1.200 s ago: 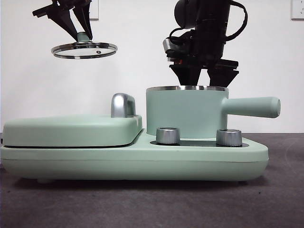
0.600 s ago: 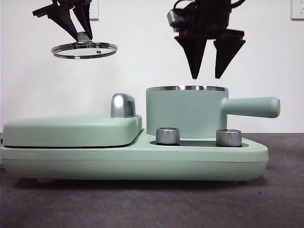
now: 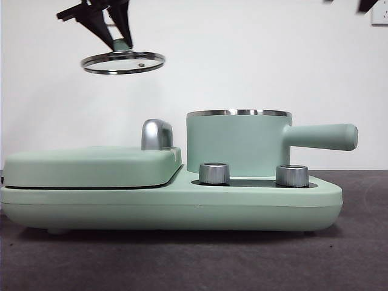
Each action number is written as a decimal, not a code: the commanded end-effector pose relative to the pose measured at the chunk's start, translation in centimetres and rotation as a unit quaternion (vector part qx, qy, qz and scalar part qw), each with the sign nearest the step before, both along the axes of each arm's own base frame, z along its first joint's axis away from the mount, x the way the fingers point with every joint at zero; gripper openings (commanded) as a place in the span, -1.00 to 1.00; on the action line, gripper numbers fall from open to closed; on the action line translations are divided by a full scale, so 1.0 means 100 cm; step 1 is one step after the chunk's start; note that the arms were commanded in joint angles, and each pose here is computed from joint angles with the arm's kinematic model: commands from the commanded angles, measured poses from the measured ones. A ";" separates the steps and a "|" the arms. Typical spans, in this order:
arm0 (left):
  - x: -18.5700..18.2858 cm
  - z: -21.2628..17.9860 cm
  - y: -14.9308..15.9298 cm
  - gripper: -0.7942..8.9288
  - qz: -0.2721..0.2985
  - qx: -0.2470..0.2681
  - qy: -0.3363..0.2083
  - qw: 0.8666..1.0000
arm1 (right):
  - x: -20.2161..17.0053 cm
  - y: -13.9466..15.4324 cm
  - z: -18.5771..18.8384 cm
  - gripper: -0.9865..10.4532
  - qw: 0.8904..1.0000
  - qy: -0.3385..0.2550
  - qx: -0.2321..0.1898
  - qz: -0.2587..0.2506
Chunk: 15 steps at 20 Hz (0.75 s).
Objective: Put the buns in a small steamer
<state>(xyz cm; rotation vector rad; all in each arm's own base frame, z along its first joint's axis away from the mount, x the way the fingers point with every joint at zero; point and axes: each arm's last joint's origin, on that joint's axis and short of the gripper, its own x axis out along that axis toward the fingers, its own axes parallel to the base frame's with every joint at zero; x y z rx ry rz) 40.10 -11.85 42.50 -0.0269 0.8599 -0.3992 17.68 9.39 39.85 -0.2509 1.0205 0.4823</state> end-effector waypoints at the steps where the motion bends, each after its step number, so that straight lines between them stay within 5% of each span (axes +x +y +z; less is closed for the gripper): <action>1: -0.014 0.007 -0.017 -0.79 -0.023 -0.004 0.003 1.000 | -0.035 -0.015 0.004 -0.23 0.997 -0.043 0.058 0.011; 5: -0.028 0.007 -0.051 -0.79 -0.068 -0.004 0.003 0.998 | -0.087 -0.041 -0.009 -0.23 0.985 -0.108 0.133 0.019; 15: -0.067 0.005 -0.122 -0.80 -0.173 0.003 0.003 0.985 | -0.158 -0.076 -0.058 -0.23 0.958 -0.184 0.218 0.037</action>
